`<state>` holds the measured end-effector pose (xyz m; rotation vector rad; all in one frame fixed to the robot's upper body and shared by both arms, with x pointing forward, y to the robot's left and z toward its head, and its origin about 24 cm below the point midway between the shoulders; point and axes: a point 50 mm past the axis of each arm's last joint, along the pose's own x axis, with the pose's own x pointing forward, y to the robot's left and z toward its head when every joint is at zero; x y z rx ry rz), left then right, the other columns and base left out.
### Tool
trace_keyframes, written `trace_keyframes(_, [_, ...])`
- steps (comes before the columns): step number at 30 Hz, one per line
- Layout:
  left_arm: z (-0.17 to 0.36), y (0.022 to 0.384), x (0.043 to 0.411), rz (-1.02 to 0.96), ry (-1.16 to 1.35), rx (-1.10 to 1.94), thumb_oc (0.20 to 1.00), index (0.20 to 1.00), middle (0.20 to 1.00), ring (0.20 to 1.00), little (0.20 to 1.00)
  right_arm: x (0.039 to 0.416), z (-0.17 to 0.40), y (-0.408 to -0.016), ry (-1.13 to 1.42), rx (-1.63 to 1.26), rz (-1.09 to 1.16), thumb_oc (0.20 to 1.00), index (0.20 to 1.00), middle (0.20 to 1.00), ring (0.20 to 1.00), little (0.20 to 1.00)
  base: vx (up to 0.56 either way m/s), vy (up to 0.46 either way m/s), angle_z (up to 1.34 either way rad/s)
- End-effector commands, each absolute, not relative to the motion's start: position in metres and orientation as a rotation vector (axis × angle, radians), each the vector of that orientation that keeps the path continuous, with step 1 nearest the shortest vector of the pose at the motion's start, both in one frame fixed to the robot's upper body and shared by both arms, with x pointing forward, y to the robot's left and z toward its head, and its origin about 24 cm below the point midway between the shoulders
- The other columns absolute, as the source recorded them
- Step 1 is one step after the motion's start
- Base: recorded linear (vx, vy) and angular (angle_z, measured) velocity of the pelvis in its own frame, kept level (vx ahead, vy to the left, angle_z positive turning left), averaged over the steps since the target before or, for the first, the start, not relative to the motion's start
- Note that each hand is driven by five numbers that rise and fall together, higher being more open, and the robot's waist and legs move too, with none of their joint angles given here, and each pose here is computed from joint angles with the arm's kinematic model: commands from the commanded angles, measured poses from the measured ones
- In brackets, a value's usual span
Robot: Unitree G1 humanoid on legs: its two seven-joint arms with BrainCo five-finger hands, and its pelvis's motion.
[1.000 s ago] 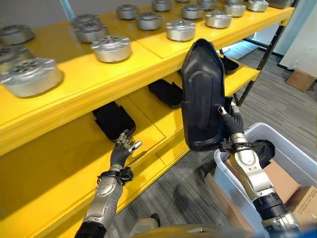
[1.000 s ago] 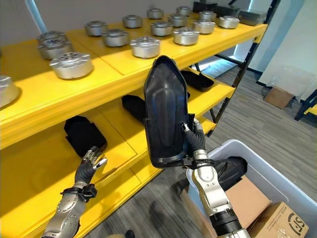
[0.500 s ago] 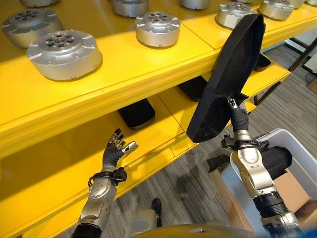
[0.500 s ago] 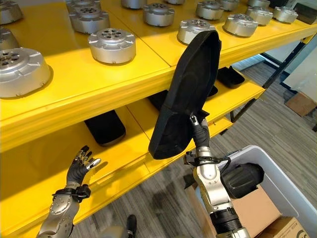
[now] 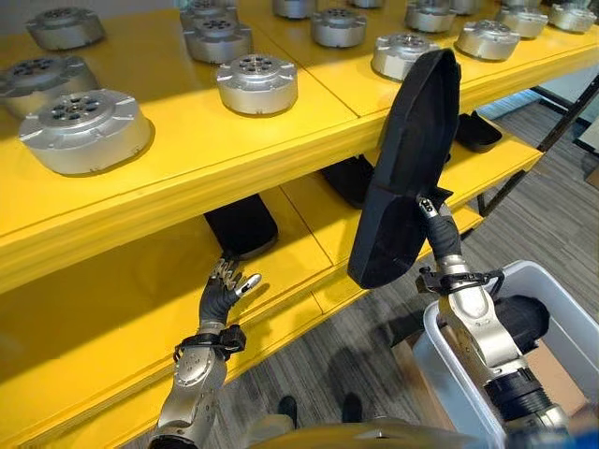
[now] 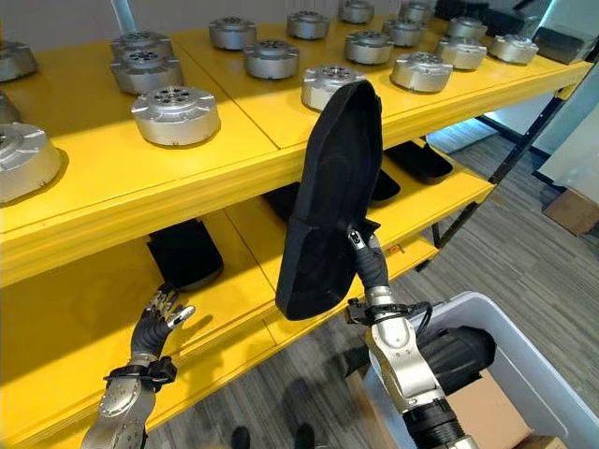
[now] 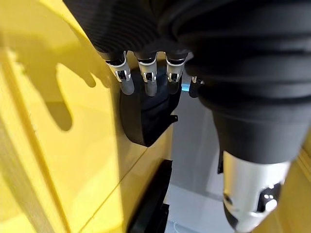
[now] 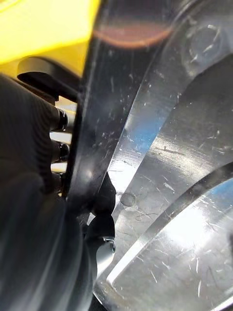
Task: Move parts from the plastic box to the shelf.
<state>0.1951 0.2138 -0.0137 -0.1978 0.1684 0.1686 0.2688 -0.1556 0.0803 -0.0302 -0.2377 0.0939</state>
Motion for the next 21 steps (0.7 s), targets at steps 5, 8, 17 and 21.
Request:
trace_keyframes(5, [0.008,0.212,0.213,0.082,0.053,-0.190,1.000,1.000,1.000,1.000,1.000,0.273,0.105,-0.157,-0.356,-0.016,0.124,0.200,0.200,0.200,0.200,0.200,-0.18,-0.082,0.57])
trace_keyframes(8, [0.008,0.209,0.214,0.068,0.055,-0.194,1.000,1.000,1.000,1.000,1.000,0.274,0.106,-0.159,-0.357,-0.016,0.112,0.200,0.200,0.200,0.200,0.200,-0.09,0.025,0.75])
trace_keyframes(17, [0.012,0.202,0.217,0.040,0.045,-0.230,1.000,1.000,1.000,1.000,1.000,0.277,0.100,-0.162,-0.321,-0.007,0.076,0.200,0.200,0.200,0.200,0.200,-0.03,0.258,0.22])
trace_keyframes(21, [0.014,0.206,0.219,0.039,0.041,-0.200,1.000,1.000,1.000,1.000,1.000,0.272,0.093,-0.166,-0.299,-0.005,0.058,0.200,0.200,0.200,0.200,0.200,0.03,0.247,0.13])
